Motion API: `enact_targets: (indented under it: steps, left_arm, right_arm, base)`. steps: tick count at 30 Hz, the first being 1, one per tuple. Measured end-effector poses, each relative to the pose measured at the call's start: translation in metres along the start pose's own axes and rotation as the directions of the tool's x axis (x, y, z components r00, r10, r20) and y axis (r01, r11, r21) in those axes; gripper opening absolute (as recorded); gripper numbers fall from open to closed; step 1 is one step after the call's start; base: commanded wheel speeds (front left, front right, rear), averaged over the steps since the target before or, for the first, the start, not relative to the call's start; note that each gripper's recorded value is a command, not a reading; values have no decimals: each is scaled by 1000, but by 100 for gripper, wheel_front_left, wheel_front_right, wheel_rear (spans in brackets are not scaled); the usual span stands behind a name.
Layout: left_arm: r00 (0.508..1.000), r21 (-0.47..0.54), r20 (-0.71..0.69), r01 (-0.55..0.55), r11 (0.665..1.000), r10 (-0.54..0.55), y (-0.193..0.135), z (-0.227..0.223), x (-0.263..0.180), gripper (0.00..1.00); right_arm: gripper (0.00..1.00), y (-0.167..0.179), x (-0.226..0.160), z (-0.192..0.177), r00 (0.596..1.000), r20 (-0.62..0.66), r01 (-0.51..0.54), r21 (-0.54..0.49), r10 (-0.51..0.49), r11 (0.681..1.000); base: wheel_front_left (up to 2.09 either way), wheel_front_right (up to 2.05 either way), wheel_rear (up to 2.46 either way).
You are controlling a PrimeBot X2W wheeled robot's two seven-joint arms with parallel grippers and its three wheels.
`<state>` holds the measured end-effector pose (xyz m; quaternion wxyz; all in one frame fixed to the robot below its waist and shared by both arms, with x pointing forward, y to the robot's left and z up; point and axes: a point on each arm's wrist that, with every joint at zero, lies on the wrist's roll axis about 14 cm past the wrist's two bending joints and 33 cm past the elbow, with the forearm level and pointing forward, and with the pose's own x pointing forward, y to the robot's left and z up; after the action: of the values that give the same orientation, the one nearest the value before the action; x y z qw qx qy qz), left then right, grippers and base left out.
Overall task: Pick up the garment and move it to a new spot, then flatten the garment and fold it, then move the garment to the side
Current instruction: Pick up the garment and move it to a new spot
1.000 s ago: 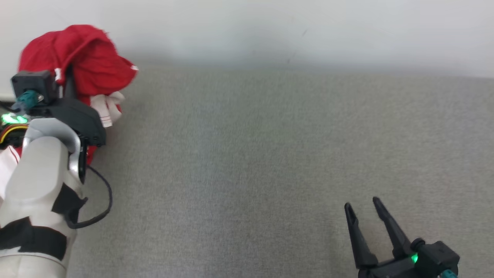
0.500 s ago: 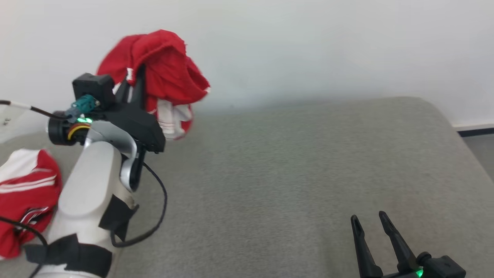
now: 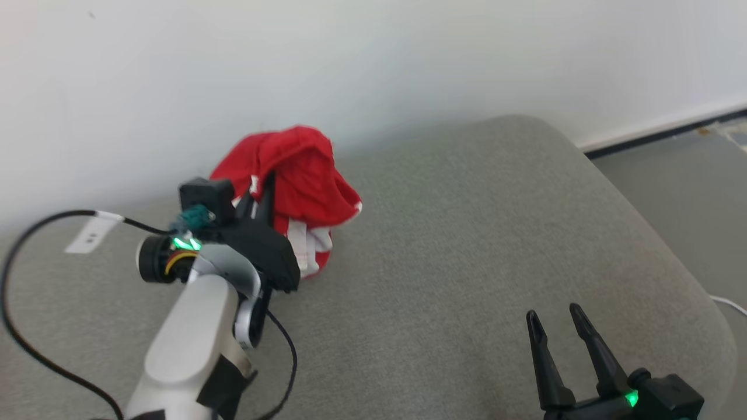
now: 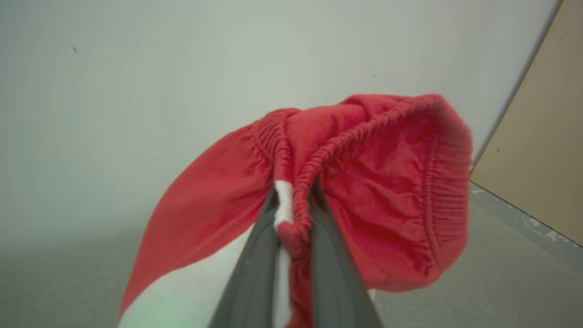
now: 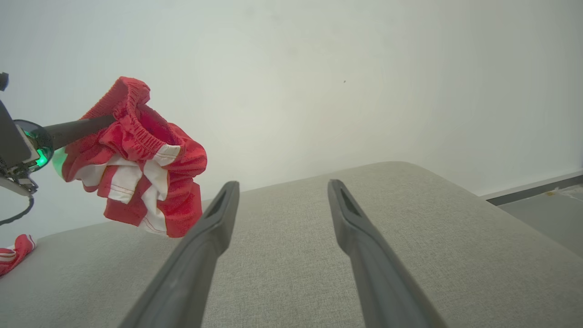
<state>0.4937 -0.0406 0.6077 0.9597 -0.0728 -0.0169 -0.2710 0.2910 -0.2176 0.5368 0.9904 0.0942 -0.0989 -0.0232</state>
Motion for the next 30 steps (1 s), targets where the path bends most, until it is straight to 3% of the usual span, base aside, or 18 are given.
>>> enact_targets:
  steps: [4,11,20,22,23,30]
  left_arm:
    - [995,10,-98,5,1000,-4,-9,-50,5,0]
    - [946,3,-320,-48,999,46,5,-153,2,0]
    - [922,-65,-386,-27,998,-1,-9,-194,3,0]
    - [927,-53,-376,-6,999,-14,-14,-192,2,39]
    - [930,-53,-368,-1,999,-18,-16,-189,2,100]
    - [953,-53,-302,-3,999,-13,-18,-168,-14,100]
  right_arm:
    - [100,-9,7,0,1000,-6,27,-10,-27,1000]
    - [100,-21,27,-13,997,-53,62,-32,-64,998]
    - [100,-31,26,-28,989,-108,101,-46,-105,994]
    - [100,-30,25,-27,989,-102,100,-44,-104,994]
    - [100,-30,24,-26,990,-99,100,-43,-104,994]
    - [100,-19,17,-25,993,-92,67,-20,-69,998]
  base:
    - [0,0,0]
    - [0,0,0]
    - [0,0,0]
    - [0,0,0]
    - [0,0,0]
    - [0,0,0]
